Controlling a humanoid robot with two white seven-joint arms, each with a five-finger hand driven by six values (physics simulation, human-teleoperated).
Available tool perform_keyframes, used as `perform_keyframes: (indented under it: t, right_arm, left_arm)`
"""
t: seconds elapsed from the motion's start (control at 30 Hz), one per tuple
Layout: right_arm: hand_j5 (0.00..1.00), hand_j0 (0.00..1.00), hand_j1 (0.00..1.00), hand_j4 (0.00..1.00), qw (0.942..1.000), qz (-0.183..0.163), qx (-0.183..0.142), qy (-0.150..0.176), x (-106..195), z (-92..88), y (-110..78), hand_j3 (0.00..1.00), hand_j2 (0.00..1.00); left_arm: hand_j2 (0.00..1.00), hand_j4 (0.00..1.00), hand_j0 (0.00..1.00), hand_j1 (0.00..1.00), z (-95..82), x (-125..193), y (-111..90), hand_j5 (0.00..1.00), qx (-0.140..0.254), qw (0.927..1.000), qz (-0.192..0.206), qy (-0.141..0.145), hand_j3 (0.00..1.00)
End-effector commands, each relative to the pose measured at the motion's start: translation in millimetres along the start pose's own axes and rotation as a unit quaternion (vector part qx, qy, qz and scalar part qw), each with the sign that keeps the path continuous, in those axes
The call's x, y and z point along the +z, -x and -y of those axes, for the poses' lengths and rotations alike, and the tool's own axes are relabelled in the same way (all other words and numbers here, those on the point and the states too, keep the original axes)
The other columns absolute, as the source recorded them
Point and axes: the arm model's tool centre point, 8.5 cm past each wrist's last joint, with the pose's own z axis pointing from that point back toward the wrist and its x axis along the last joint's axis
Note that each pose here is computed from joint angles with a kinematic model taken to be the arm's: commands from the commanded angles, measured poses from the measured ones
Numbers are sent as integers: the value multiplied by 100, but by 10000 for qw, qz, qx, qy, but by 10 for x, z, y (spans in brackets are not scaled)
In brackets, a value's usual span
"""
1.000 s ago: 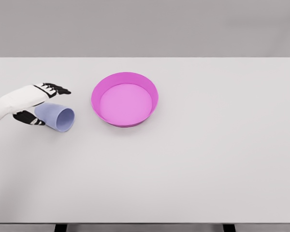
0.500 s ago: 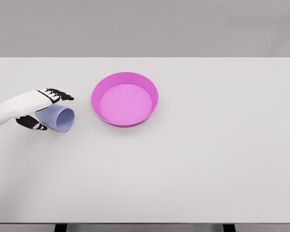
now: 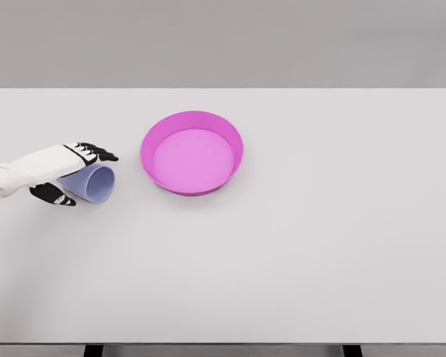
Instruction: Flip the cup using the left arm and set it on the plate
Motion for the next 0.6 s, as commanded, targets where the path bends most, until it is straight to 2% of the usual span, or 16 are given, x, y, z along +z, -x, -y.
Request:
perform_keyframes:
  t: [0.0, 0.3, 0.57]
  right_arm:
    - [100, 100, 100, 100, 10000, 0, -2, 0, 0, 0, 0, 100, 100]
    - [100, 100, 100, 100, 10000, 0, 6, -1, 0, 0, 0, 100, 100]
    - [100, 100, 100, 100, 10000, 0, -2, 0, 0, 0, 0, 100, 100]
  left_arm:
    - [100, 100, 100, 100, 6, 5, 10, 100, 37, 10000, -12, -6, 100]
    - [100, 100, 100, 100, 42, -28, -27, 100, 24, 10000, 49, 69, 100]
    - [100, 100, 100, 100, 28, -36, 38, 100, 40, 10000, -40, 77, 100]
